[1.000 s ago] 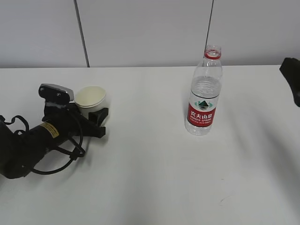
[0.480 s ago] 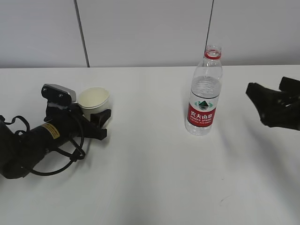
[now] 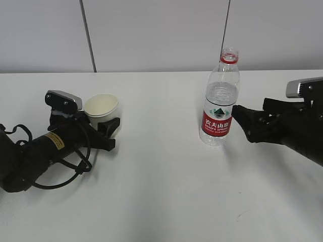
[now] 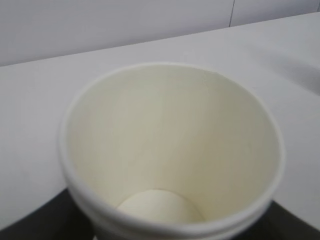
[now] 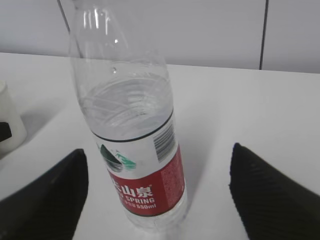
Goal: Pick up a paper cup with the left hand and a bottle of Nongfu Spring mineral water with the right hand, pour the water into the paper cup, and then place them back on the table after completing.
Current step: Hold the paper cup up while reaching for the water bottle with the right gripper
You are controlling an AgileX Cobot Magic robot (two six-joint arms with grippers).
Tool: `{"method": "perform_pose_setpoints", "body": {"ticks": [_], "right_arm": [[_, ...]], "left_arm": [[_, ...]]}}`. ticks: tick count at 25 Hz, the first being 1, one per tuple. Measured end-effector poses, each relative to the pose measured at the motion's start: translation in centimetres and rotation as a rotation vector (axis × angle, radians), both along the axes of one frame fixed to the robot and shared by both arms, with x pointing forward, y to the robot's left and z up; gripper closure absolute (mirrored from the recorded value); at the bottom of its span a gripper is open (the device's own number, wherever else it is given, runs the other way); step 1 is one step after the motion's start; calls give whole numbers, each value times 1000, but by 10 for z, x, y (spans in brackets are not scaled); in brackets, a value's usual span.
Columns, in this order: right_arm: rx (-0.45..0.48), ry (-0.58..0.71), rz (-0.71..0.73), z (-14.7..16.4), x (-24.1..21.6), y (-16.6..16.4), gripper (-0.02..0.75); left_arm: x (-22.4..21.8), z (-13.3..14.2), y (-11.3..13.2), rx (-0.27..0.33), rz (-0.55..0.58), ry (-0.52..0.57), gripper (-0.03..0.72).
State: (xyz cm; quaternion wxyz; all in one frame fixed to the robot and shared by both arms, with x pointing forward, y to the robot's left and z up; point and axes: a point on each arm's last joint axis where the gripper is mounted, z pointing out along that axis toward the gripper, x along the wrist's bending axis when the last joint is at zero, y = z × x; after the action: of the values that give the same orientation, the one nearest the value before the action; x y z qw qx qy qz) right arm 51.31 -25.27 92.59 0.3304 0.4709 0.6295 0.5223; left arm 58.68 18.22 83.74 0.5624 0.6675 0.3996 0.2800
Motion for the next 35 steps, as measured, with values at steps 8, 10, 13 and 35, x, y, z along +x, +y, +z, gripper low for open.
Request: {"method": "perform_pose_setpoints", "body": {"ticks": [8, 10, 13, 35], "right_arm": [[65, 7, 40, -26, 28, 7, 76], [67, 12, 44, -31, 34, 8, 76], [66, 4, 72, -36, 41, 10, 76], [73, -73, 161, -47, 86, 22, 76]], "left_arm": [[0, 0, 0, 0, -2, -1, 253], [0, 0, 0, 0, -2, -1, 253], [0, 0, 0, 0, -3, -1, 253], [0, 0, -1, 1, -7, -2, 254]]}}
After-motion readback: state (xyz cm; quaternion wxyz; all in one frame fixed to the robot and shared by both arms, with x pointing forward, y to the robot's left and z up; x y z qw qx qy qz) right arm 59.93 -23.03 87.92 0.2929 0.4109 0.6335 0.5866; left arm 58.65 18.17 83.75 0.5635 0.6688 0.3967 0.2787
